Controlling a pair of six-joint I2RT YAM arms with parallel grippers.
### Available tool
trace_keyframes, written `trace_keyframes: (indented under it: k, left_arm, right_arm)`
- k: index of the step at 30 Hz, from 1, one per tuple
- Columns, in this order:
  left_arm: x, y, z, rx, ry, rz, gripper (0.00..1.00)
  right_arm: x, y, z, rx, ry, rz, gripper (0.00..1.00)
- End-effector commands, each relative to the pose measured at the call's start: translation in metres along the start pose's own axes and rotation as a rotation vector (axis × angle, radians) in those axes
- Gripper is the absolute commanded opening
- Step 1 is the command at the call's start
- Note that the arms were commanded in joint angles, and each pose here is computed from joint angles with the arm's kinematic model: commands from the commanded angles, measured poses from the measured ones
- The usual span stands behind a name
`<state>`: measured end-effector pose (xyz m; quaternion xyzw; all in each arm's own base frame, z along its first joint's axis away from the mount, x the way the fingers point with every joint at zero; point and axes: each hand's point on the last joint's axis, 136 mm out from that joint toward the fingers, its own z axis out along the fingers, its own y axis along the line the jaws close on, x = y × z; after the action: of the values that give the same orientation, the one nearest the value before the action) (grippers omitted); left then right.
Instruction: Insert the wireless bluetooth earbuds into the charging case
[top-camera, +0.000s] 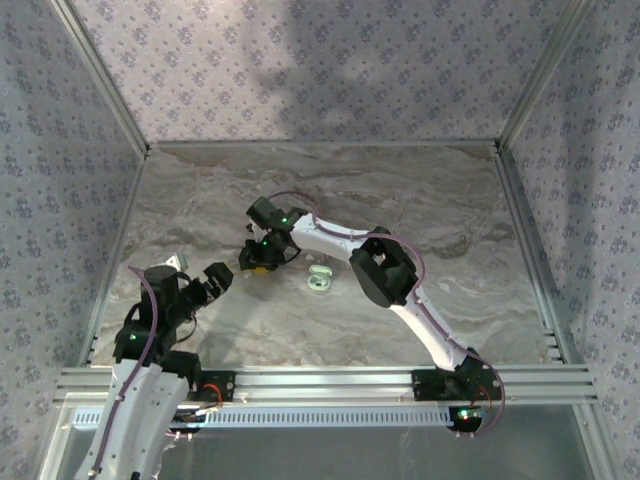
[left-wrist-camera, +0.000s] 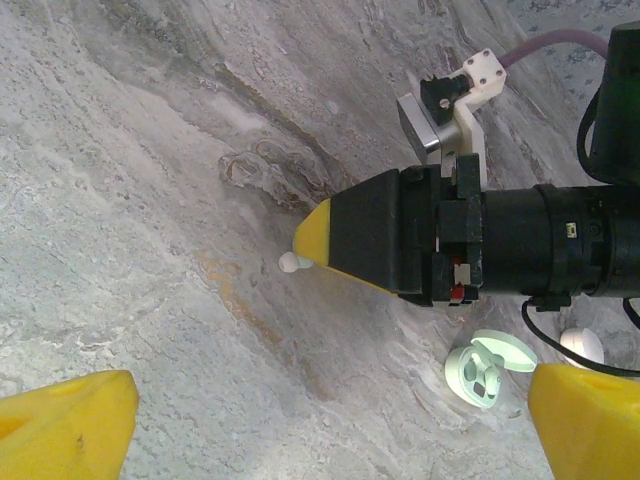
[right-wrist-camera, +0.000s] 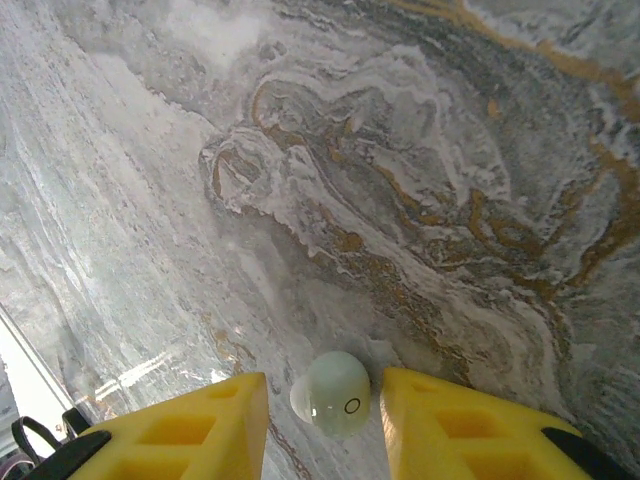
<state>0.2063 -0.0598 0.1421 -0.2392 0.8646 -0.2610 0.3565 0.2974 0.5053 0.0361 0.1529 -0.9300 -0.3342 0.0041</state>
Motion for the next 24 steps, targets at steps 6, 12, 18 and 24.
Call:
trace_keyframes:
  k: [6, 12, 18, 24]
  left_arm:
    - [-0.001, -0.005, 0.003, 0.027, 0.004, 0.017, 1.00]
    - [-0.001, -0.005, 0.003, 0.024, 0.007, 0.018, 1.00]
    - [-0.001, -0.004, 0.003, 0.021, 0.007, 0.017, 1.00]
    - [0.000, -0.004, 0.003, 0.021, 0.010, 0.016, 1.00]
  right_arm:
    - [0.006, -0.009, 0.011, 0.020, 0.045, 0.039, 0.35]
    - [0.006, -0.011, 0.015, 0.019, 0.053, 0.042, 0.33]
    - [0.008, -0.010, 0.020, 0.017, 0.063, 0.042, 0.30]
    - [0.010, -0.009, 0.023, 0.015, 0.069, 0.041, 0.26]
